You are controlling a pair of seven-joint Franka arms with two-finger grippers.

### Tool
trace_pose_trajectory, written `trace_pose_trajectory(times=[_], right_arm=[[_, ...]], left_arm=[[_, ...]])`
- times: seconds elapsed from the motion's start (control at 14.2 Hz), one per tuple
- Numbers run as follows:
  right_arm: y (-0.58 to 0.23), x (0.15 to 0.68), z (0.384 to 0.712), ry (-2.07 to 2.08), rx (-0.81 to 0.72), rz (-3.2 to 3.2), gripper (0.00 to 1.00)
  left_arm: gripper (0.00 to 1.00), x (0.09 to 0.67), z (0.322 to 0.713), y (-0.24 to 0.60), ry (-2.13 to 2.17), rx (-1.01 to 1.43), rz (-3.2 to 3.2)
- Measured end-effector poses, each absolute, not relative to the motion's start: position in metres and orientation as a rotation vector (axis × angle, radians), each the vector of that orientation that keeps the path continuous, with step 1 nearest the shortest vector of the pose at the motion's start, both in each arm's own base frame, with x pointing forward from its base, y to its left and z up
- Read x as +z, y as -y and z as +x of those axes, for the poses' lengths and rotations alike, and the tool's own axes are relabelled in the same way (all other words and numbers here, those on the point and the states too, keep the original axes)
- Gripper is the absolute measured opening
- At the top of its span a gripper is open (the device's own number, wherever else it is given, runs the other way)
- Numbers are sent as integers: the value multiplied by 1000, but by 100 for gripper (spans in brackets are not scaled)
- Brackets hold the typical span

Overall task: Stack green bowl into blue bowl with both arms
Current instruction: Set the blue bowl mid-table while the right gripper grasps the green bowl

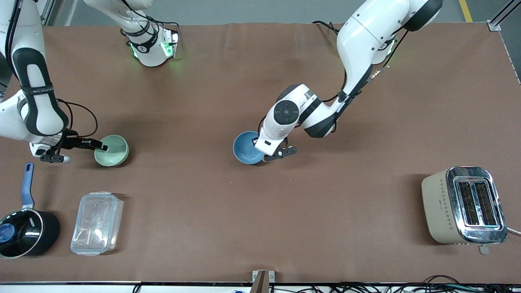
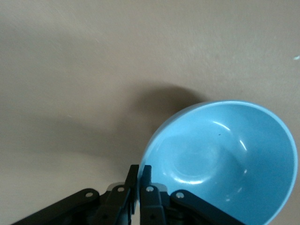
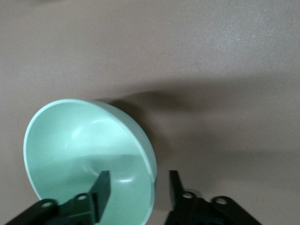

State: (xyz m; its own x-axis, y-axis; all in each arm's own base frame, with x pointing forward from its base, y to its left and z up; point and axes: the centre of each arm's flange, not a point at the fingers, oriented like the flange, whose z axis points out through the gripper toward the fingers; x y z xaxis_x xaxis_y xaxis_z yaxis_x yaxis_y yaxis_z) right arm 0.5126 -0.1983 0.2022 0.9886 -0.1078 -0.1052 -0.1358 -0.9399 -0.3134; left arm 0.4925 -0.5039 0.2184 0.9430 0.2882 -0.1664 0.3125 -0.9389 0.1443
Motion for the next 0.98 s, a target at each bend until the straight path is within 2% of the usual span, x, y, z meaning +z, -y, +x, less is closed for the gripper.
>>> trace_pose_trajectory(times=[0.21, 0.28, 0.35, 0.56, 0.84, 0.98], right_arm=[[200, 201, 518, -182, 114, -2809, 19], [200, 202, 519, -183, 111, -2809, 7], [199, 202, 520, -185, 108, -2806, 4], [197, 212, 526, -170, 96, -2795, 4], [175, 280, 543, -123, 38, -2791, 4], [139, 320, 548, -165, 91, -2812, 4]], left_arm=[[8, 206, 487, 513, -461, -205, 2906], [18, 206, 488, 513, -463, -202, 2903], [27, 209, 491, 514, -465, -193, 2896], [57, 244, 518, 509, -490, -117, 2853], [96, 348, 591, 418, -457, 43, 2937], [100, 411, 613, 356, -449, 98, 2980]])
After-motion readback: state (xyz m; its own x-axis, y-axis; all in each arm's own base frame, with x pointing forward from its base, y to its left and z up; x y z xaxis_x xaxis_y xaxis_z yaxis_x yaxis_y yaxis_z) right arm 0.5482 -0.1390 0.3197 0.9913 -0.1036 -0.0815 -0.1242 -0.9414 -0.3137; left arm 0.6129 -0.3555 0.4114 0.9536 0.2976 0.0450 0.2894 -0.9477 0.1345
